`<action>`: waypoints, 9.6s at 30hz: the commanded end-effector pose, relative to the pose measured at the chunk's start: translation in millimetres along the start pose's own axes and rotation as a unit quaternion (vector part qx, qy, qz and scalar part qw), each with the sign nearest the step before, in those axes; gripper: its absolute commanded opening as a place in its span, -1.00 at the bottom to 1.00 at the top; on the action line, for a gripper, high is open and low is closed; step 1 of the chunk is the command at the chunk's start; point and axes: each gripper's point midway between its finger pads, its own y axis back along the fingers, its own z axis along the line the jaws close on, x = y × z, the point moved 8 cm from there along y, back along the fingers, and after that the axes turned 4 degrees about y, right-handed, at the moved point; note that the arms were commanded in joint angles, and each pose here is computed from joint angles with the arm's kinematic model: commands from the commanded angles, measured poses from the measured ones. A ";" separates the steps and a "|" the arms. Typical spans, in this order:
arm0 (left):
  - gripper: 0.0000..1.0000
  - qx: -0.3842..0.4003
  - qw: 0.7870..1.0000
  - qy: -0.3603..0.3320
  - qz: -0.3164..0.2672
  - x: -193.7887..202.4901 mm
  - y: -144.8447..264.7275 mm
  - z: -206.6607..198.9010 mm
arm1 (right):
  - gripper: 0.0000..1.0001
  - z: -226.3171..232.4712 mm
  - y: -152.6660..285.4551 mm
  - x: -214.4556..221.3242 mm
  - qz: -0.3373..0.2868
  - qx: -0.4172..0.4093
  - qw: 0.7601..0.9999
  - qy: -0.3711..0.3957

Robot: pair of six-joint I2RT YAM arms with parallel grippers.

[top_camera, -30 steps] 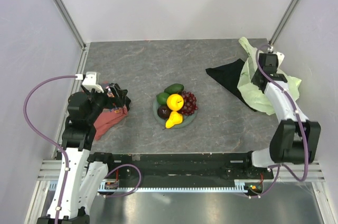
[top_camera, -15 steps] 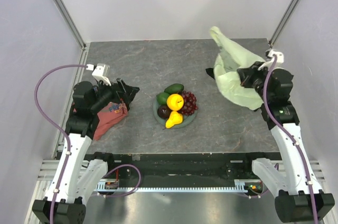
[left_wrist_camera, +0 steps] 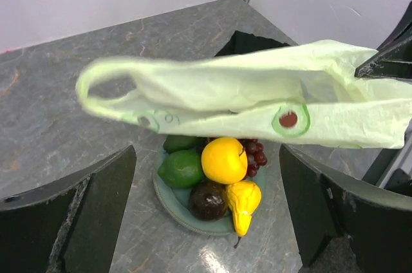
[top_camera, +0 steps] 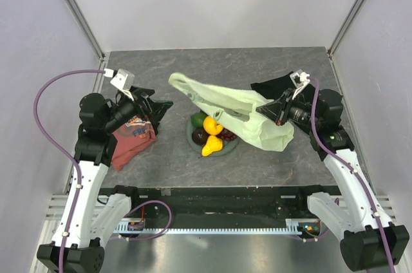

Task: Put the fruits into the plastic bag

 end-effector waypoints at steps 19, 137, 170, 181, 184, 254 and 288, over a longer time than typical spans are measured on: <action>0.99 -0.029 0.986 -0.163 -0.017 7.1 28.7 -0.3 | -1.00 55.3 18.6 -26.3 -0.021 -0.211 0.975 0.060; -0.97 -0.170 0.985 -0.028 0.014 58.2 34.2 16.2 | 0.21 25.8 -317.2 168.5 0.185 0.311 0.853 0.375; -0.97 -0.193 0.976 0.001 0.098 75.2 16.4 44.9 | -1.00 6.0 -206.4 36.4 -0.072 0.199 0.977 0.011; -0.97 -0.069 0.993 -0.003 0.091 75.7 9.6 21.7 | 0.24 21.9 -206.1 25.6 0.020 0.204 0.950 0.234; -0.97 -0.067 0.994 -0.003 0.090 76.1 10.4 20.7 | 0.25 27.6 -220.9 22.0 0.048 0.190 0.940 0.279; 0.43 -0.216 0.974 -0.044 0.056 41.6 27.9 42.6 | -1.00 46.3 -187.0 -51.5 -0.044 0.032 0.988 0.146; 0.99 -0.074 0.983 -0.166 -0.029 9.8 -27.6 17.2 | -1.00 49.5 -230.0 -81.8 -0.043 -0.121 0.991 -0.024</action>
